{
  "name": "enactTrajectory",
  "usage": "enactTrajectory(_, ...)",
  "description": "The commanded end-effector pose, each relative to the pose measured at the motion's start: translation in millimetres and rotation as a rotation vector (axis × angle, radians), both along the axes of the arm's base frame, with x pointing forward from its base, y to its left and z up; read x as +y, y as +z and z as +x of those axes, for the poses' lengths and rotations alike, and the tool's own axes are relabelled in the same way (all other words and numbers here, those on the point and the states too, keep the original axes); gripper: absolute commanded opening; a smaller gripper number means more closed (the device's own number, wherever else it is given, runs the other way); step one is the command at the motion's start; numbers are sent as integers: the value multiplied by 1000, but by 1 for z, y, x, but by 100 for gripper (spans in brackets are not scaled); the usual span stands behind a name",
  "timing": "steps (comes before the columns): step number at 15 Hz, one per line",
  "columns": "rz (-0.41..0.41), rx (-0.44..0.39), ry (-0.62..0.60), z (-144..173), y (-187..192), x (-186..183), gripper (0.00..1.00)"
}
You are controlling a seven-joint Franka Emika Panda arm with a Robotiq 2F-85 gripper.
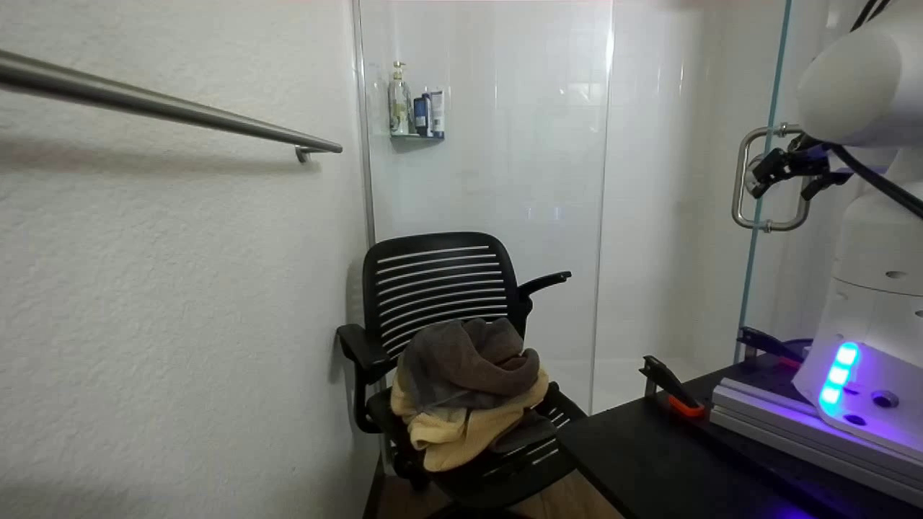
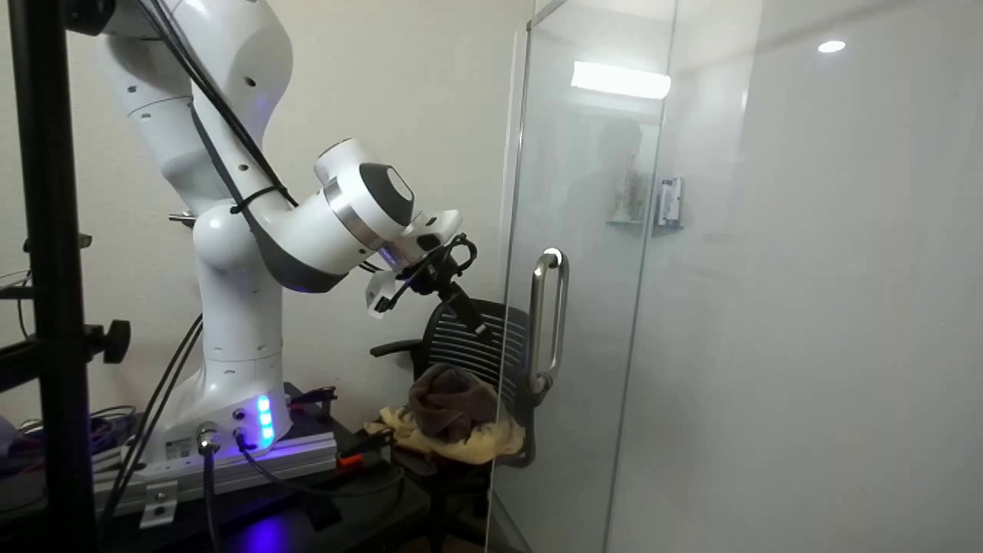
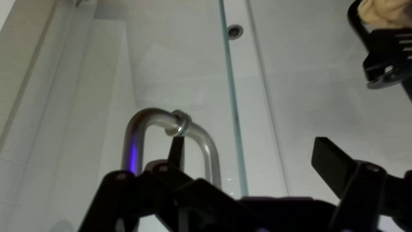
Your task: Open the shower door
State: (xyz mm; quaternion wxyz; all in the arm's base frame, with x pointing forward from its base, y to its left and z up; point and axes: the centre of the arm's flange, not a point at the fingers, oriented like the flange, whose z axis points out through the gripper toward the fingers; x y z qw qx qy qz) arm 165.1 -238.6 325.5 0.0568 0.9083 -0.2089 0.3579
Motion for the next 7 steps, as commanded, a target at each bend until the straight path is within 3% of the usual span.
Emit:
enactTrajectory(1, 38, 157, 120, -22, 20, 67, 100)
enactTrajectory(4, 12, 227, 234, -28, -2, 102, 100)
enactTrajectory(6, 15, 203, 288, -16, -5, 117, 100)
enactTrajectory(7, 13, 194, 227, 15, -27, 57, 100)
